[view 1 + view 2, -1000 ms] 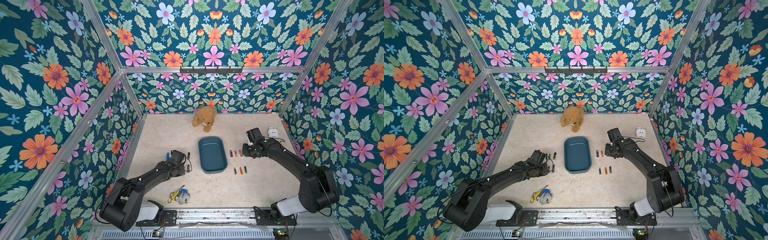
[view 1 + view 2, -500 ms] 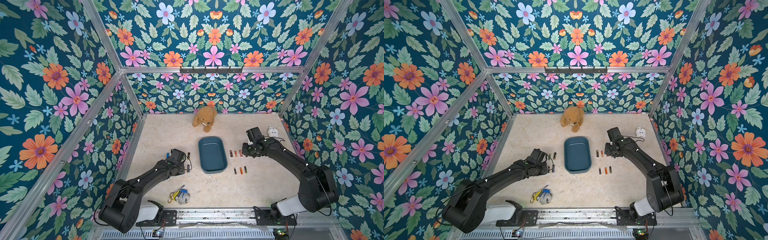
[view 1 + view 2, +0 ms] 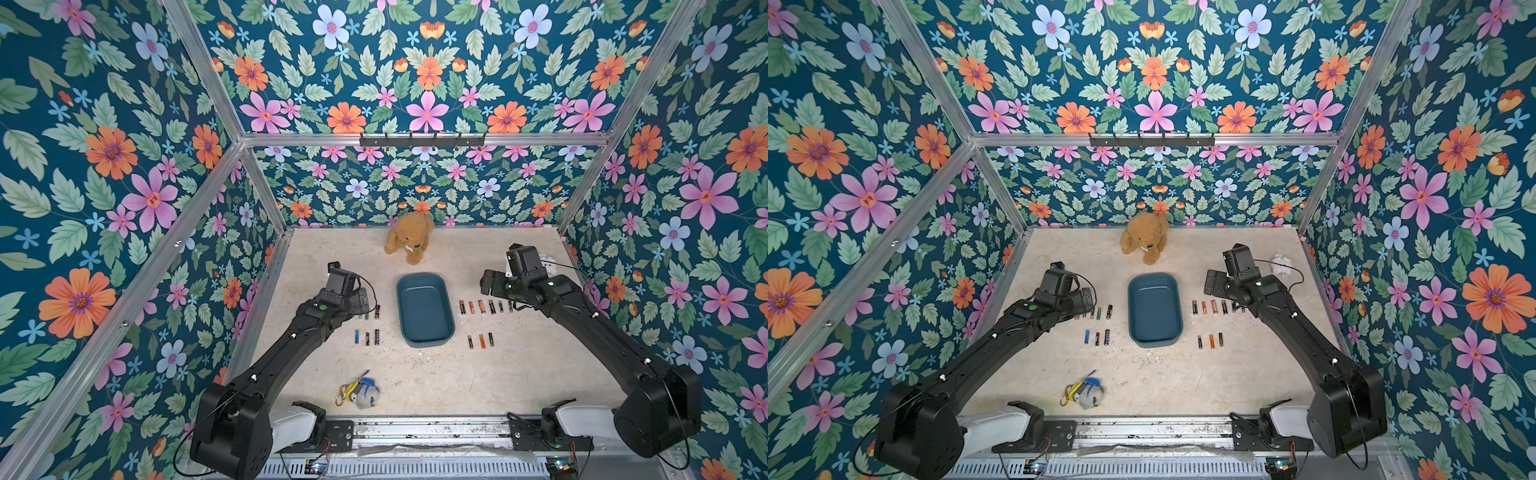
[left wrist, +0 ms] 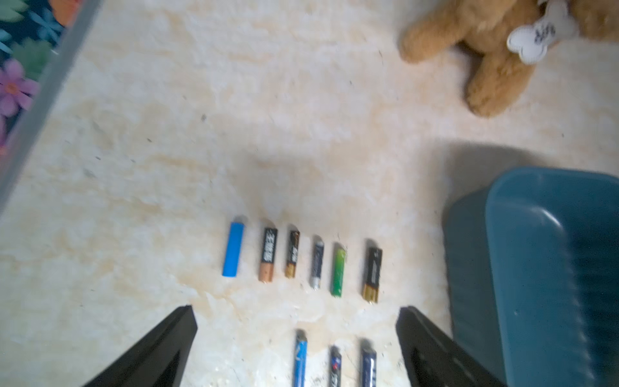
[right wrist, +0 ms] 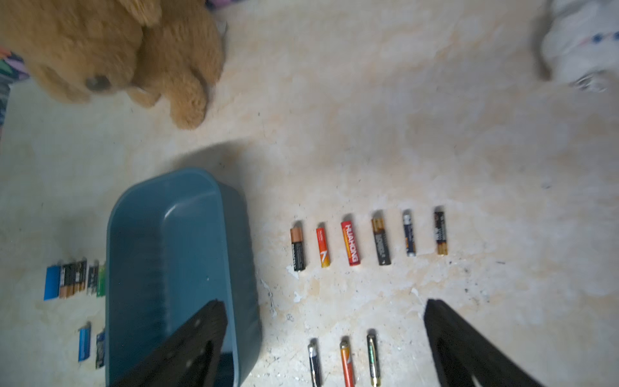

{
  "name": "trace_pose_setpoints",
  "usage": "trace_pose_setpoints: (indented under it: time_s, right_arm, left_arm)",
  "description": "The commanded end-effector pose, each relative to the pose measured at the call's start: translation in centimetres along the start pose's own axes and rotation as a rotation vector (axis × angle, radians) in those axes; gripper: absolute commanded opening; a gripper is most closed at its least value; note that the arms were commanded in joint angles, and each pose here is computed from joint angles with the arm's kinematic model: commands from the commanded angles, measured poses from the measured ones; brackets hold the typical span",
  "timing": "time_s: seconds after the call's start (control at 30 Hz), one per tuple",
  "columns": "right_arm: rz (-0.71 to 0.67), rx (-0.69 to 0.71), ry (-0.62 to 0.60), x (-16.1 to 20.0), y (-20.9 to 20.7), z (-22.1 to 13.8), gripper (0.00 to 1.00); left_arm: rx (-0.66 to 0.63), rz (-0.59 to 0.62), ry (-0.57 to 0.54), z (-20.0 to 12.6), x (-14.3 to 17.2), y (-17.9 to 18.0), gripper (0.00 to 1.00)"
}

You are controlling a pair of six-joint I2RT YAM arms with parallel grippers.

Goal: Take the batteries out of the storage box
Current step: Reset both arms

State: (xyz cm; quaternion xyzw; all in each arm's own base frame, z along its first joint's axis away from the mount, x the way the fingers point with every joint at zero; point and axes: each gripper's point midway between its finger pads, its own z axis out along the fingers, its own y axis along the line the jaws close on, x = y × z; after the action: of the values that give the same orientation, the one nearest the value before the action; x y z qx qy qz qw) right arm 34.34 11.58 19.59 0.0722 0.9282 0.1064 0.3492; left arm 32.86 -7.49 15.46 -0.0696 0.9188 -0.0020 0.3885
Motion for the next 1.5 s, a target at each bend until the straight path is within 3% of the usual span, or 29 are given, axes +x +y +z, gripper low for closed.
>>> trace_pose_setpoints:
  time_s: [0.0, 0.13, 0.23, 0.3, 0.43, 0.63, 0.73, 0.83, 0.93, 1.0, 1.03, 1.1, 1.2, 1.27, 1.33, 1.4, 1.47]
  right_arm:
    - [0.06, 0.143, -0.211, -2.6, -3.7, -2.0, 1.0]
    - [0.137, 0.173, -0.523, -3.3, -8.6, -4.1, 0.99]
    - [0.132, 0.194, -0.753, -3.3, -10.9, -6.5, 1.0]
    - [0.115, 0.236, -0.816, -3.2, -11.8, -7.5, 1.0]
    - [0.095, 0.303, -0.837, -2.8, -13.2, -6.8, 1.0]
    - [0.098, 0.353, -0.849, -2.6, -14.3, -4.8, 0.99]
    - [0.067, 0.397, -0.869, -2.3, -15.1, -4.2, 1.0]
    - [0.105, 0.378, -0.851, -2.2, -15.7, -2.9, 0.99]
    - [0.09, 0.33, -0.851, -2.0, -15.1, -1.5, 1.0]
    - [0.029, 0.343, -0.799, -1.4, -15.1, 0.3, 0.99]
    - [0.031, 0.359, -0.81, -0.9, -15.6, 0.5, 0.99]
    - [0.031, 0.353, -0.914, -0.3, -15.9, -0.8, 0.99]
    - [0.031, 0.346, -0.975, 0.4, -16.5, -1.4, 1.0]
    - [0.044, 0.287, -0.898, 1.2, -16.6, 0.0, 0.99]
    - [0.052, 0.262, -1.014, 0.7, -17.1, -1.7, 1.0]
    - [0.07, 0.256, -0.909, 1.3, -17.1, -0.1, 0.99]
    - [0.083, 0.253, -0.967, 0.5, -17.8, -0.7, 1.0]
  left_arm:
    - [-0.132, 0.037, -0.247, -1.4, -3.9, 3.1, 1.0]
    - [-0.255, 0.029, -0.589, -3.7, -5.3, 6.6, 1.0]
    - [-0.262, 0.056, -0.641, -3.2, -3.5, 7.9, 1.0]
    - [-0.314, -0.004, -0.659, -2.8, -2.4, 9.6, 1.0]
    - [-0.206, -0.077, -0.757, -2.0, -1.3, 10.0, 1.0]
    - [-0.22, -0.008, -0.785, 0.3, -1.4, 10.0, 1.0]
    - [-0.254, -0.036, -0.82, 0.6, -1.4, 10.9, 1.0]
    - [-0.19, -0.013, -0.788, 2.2, -1.5, 10.5, 0.99]
    - [-0.165, 0.017, -0.71, 4.3, -1.4, 9.9, 1.0]
    - [-0.162, 0.037, -0.717, 5.1, -2.0, 9.6, 1.0]
    - [-0.156, 0.038, -0.662, 5.9, -1.9, 9.5, 1.0]
    - [-0.177, 0.03, -0.647, 6.5, -2.1, 9.8, 1.0]
    - [-0.188, 0.02, -0.62, 6.9, -1.9, 10.1, 0.99]
    - [-0.189, 0.021, -0.627, 6.8, -2.0, 10.1, 1.0]
    - [-0.19, 0.021, -0.621, 6.9, -1.9, 10.1, 1.0]
    - [-0.191, 0.02, -0.624, 6.9, -2.0, 10.2, 1.0]
    - [-0.19, 0.02, -0.622, 6.9, -2.0, 10.1, 1.0]
